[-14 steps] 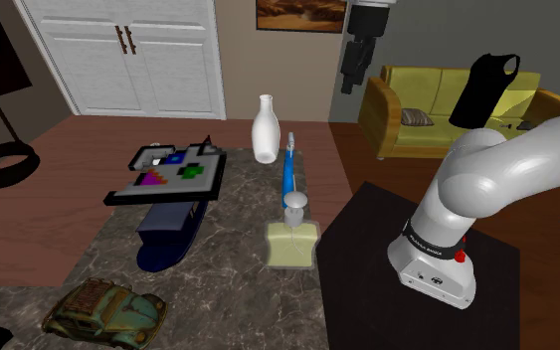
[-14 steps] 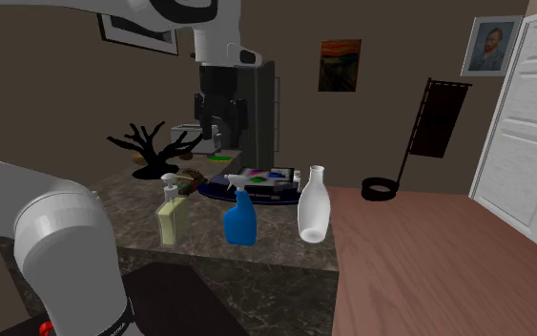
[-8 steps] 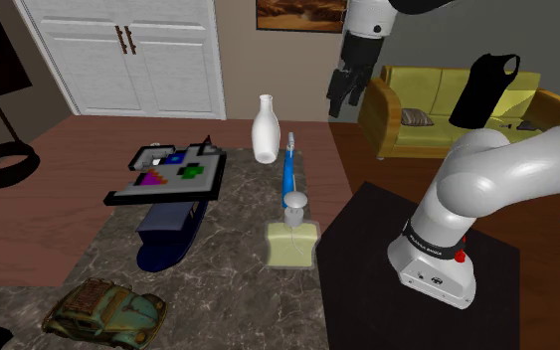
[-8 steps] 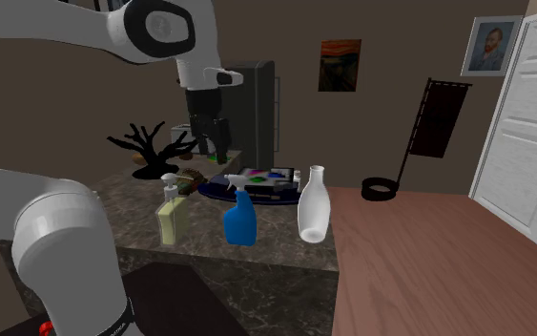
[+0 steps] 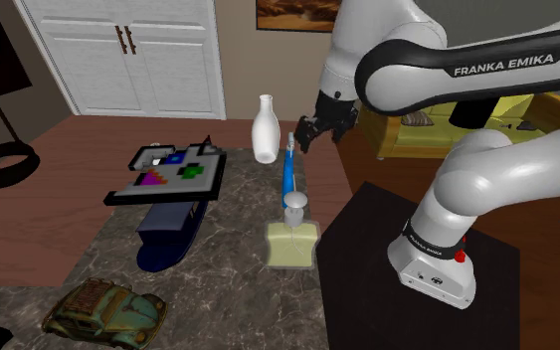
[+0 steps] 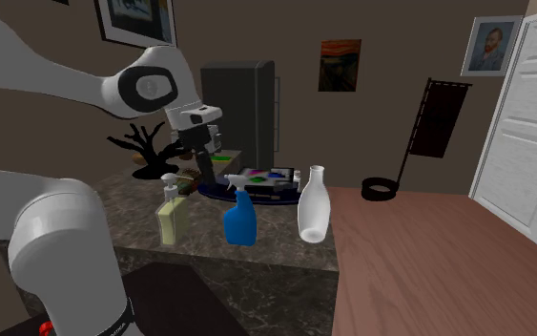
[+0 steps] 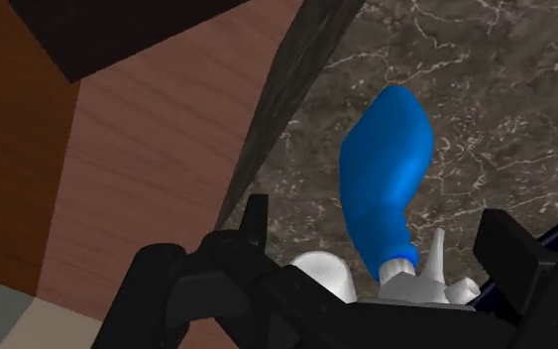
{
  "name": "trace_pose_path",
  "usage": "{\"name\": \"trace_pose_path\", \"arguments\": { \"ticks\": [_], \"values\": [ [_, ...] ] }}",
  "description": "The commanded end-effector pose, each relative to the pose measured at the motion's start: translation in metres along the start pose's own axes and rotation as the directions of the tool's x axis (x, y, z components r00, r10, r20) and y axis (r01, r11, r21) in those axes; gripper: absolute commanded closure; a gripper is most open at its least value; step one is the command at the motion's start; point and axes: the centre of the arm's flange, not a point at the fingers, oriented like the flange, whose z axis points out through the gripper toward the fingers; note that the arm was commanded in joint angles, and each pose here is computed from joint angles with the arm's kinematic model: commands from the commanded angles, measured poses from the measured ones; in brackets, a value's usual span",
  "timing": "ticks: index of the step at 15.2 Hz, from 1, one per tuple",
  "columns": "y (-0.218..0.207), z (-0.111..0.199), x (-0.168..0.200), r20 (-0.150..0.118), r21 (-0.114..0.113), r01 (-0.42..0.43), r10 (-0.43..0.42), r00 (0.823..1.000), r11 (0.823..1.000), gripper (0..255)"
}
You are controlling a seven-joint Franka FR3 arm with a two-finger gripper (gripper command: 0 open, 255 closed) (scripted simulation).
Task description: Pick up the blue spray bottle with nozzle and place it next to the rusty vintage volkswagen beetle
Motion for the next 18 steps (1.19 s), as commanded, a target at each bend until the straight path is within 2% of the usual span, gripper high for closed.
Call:
{"name": "trace_pose_path", "arguments": {
  "ticks": [1,4,6,8,9,16,18],
  "values": [
    [-0.018,0.024,-0.007,-0.049,-0.023,-0.104,0.103,0.994,0.994,0],
    [-0.047,0.058,-0.012,-0.119,-0.053,-0.246,0.238,0.964,0.968,0],
    [-0.065,0.082,-0.012,-0.168,-0.067,-0.338,0.324,0.931,0.939,0],
    [-0.083,0.106,-0.010,-0.218,-0.076,-0.428,0.404,0.888,0.900,0],
    [-0.085,0.109,-0.009,-0.223,-0.077,-0.437,0.412,0.884,0.896,0],
    [-0.078,0.148,-0.002,-0.223,-0.077,-0.437,0.412,0.884,0.896,0],
    [-0.078,0.148,-0.002,-0.223,-0.077,-0.437,0.412,0.884,0.896,0]
  ]
}}
